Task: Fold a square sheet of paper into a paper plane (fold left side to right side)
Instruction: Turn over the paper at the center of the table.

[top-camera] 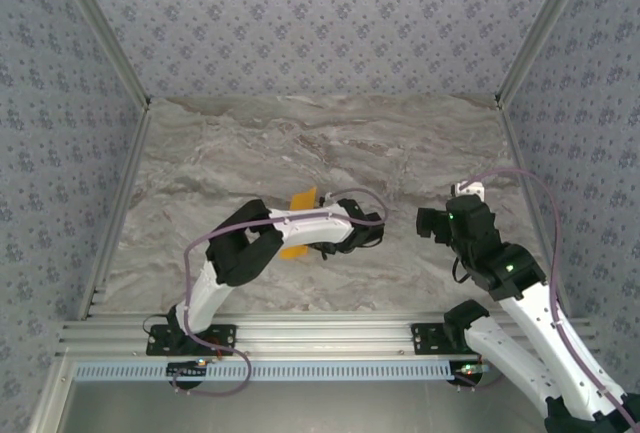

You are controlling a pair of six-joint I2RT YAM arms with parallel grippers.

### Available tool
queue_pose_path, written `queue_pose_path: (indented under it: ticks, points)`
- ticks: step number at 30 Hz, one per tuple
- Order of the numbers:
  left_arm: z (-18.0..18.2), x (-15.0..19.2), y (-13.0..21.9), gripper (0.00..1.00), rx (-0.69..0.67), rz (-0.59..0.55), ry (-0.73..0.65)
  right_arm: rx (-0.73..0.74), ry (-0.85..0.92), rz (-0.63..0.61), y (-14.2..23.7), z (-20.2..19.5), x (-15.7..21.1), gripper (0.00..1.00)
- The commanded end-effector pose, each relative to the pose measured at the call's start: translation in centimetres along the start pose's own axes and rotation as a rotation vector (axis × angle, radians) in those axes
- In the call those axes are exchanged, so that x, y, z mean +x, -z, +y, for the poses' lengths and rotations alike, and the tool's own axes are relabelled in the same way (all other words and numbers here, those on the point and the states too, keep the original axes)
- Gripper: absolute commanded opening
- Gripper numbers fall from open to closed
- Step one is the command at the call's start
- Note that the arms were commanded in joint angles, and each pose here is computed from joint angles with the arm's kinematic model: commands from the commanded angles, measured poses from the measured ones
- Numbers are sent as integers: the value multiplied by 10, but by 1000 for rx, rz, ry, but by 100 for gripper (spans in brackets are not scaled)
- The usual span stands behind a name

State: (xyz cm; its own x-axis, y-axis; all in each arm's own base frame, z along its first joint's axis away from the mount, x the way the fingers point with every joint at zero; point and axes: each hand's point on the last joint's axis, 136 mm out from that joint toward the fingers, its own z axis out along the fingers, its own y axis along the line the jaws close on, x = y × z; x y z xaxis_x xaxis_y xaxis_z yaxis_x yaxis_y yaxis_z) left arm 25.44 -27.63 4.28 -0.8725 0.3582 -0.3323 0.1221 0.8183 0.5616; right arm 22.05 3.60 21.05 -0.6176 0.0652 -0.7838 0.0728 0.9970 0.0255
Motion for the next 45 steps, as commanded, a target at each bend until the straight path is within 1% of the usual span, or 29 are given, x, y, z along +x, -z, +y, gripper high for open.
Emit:
queue_pose_path:
  ticks: [1,3,6,10,12,16,19,20,23,26,29,31,33,36,40,45]
  points:
    - [-32,-12,1,5,143,43,-60,-24,-7,-1,0,3,1,99]
    - [-43,-18,2,10,222,66,-44,-34,-7,3,0,4,1,99]
    - [-62,-31,11,24,385,90,-14,-48,-4,16,1,6,3,99]
    - [-81,-55,37,44,574,66,-9,-68,-3,38,-2,9,8,100]
    - [-86,-64,52,51,650,48,-13,-83,-1,51,-4,12,10,100]
    - [-82,-80,85,61,812,-13,0,-123,12,89,-11,23,16,100]
    - [-64,-90,106,66,916,-89,43,-192,17,120,-16,38,21,100]
    - [-55,-90,106,68,936,-98,68,-220,14,128,-19,44,21,100]
    - [-25,-88,97,70,1004,-108,161,-347,10,156,-24,71,25,100]
    - [4,-78,70,70,1035,-89,262,-448,-10,168,-31,94,24,99]
    - [23,-69,45,69,1117,-62,373,-510,-11,191,-38,114,25,98]
    - [31,-68,35,68,1189,-60,431,-539,1,209,-45,126,28,98]
    - [34,-62,25,67,1225,-38,464,-592,7,234,-48,142,32,96]
    - [36,-55,11,67,1240,-15,496,-650,-11,265,-55,161,36,94]
    - [30,-48,-1,67,1245,19,499,-664,1,298,-62,175,42,94]
    - [19,-45,-9,64,1261,50,495,-666,10,307,-63,179,44,94]
